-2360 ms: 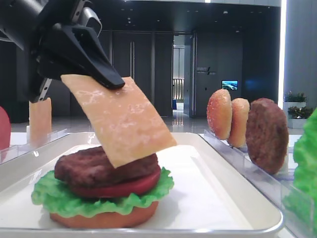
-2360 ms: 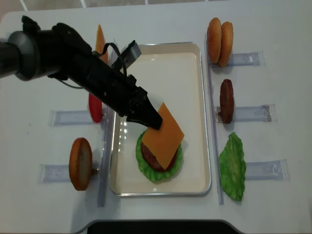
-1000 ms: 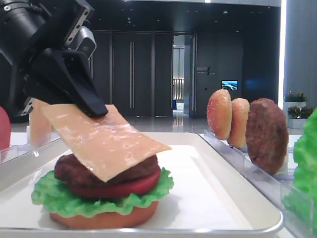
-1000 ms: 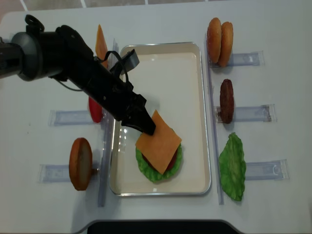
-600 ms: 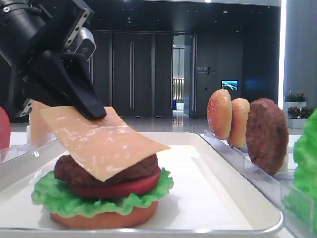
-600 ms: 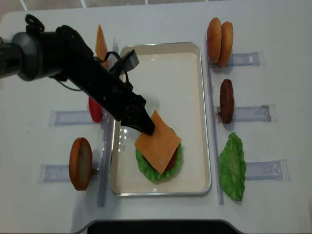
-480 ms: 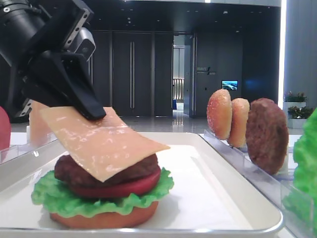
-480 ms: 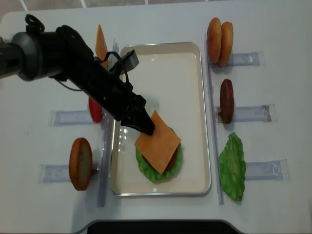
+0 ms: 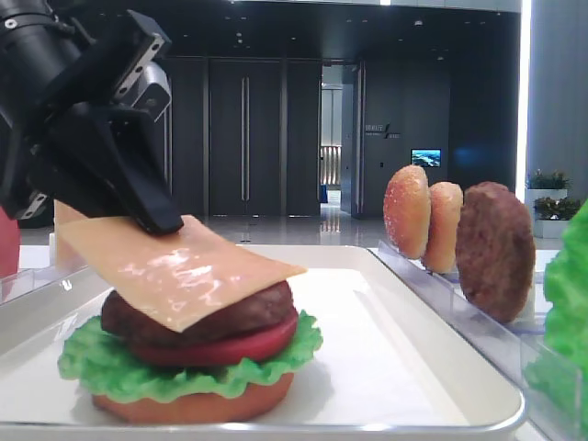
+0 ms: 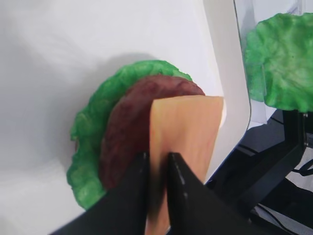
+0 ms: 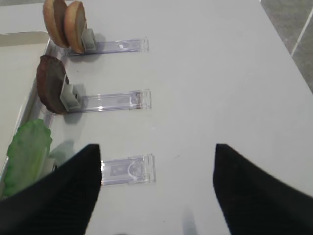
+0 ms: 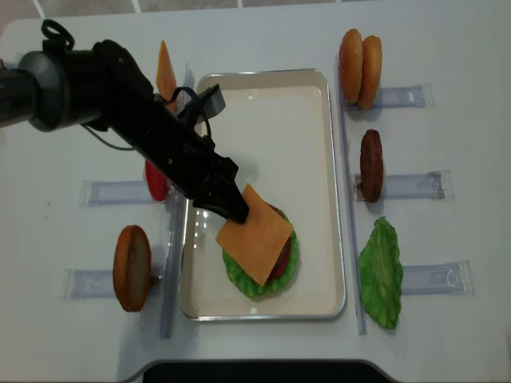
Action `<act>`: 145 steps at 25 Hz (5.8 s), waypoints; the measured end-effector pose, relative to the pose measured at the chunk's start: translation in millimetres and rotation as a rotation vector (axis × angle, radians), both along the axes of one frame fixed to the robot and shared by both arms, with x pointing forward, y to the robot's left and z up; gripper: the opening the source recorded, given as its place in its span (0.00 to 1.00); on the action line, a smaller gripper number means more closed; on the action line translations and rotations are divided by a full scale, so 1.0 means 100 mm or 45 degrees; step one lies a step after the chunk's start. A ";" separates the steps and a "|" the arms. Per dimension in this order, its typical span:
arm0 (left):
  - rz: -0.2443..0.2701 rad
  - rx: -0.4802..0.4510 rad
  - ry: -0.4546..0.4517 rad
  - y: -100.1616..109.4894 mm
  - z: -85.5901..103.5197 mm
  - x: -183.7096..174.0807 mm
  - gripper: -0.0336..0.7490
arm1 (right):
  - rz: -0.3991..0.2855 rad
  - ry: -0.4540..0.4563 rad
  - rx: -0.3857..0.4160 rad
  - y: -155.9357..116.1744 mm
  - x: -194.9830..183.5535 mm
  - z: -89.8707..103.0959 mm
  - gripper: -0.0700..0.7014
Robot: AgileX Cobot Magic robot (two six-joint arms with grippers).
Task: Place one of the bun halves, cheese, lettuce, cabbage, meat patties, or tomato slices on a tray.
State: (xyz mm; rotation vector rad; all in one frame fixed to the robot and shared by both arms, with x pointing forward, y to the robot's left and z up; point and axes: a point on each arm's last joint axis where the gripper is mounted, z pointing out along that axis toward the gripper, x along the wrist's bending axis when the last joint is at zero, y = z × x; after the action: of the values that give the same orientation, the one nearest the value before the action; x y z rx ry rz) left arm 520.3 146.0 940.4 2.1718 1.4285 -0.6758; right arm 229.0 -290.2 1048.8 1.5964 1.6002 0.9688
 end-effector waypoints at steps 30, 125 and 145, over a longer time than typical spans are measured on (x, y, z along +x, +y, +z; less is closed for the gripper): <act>-0.074 0.306 -0.077 0.14 0.56 0.20 0.79 | 0.000 0.000 0.000 0.00 0.00 0.00 0.69; 0.695 0.847 -0.549 1.66 1.31 -1.84 0.69 | 0.000 0.000 0.000 0.00 0.00 0.00 0.69; 0.581 0.601 -1.286 1.43 1.02 -2.98 0.69 | 0.000 0.000 0.000 0.00 0.00 0.00 0.69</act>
State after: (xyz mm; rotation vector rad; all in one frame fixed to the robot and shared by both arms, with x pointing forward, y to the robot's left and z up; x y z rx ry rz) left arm 221.9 289.5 1042.5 1.8604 1.4347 0.8871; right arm 229.0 -290.2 1048.8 1.5964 1.6002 0.9688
